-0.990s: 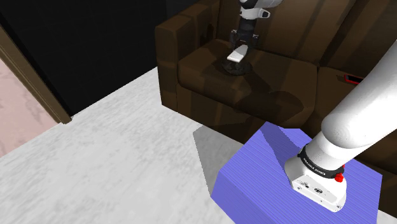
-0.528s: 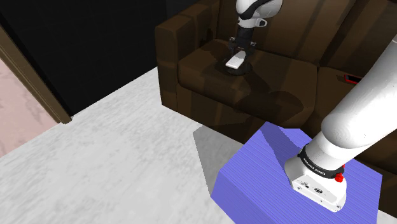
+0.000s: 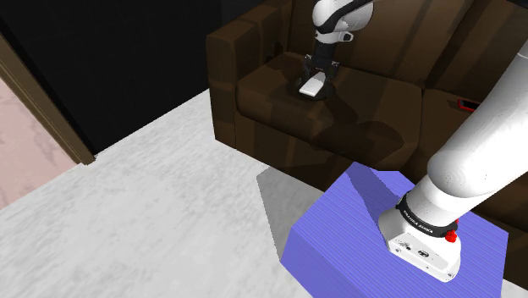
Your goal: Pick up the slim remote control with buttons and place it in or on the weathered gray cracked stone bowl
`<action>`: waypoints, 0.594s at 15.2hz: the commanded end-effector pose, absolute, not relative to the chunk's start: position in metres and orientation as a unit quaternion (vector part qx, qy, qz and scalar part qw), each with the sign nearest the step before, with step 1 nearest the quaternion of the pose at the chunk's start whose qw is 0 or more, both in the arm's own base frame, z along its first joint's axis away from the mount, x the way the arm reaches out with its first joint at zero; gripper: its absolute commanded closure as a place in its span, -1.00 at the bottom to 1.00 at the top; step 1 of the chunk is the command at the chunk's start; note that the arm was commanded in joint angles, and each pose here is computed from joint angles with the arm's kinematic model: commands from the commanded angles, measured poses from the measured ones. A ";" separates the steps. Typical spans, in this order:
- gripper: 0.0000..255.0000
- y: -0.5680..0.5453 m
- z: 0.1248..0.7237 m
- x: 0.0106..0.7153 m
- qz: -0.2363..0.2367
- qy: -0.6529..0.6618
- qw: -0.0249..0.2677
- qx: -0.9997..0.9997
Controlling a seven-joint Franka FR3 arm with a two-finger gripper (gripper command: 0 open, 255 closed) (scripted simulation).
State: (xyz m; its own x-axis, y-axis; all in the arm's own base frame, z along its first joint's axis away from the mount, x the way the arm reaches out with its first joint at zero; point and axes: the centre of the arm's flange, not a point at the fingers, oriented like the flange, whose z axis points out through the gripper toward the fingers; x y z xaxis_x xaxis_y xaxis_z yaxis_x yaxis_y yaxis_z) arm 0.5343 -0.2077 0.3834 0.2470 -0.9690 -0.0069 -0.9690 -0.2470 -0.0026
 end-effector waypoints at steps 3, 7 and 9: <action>-1.00 -0.208 0.383 0.534 0.002 0.614 0.003 -0.790; -1.00 -0.208 0.384 0.534 0.002 0.614 0.003 -0.790; -1.00 -0.208 0.397 0.534 0.002 0.614 0.003 -0.790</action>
State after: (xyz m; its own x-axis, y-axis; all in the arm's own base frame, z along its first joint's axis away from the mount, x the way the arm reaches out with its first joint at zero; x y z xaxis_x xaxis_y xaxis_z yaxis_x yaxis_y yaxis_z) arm 0.5342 -0.2074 0.3908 0.2470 -0.9690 -0.0064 -0.9690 -0.2469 -0.0034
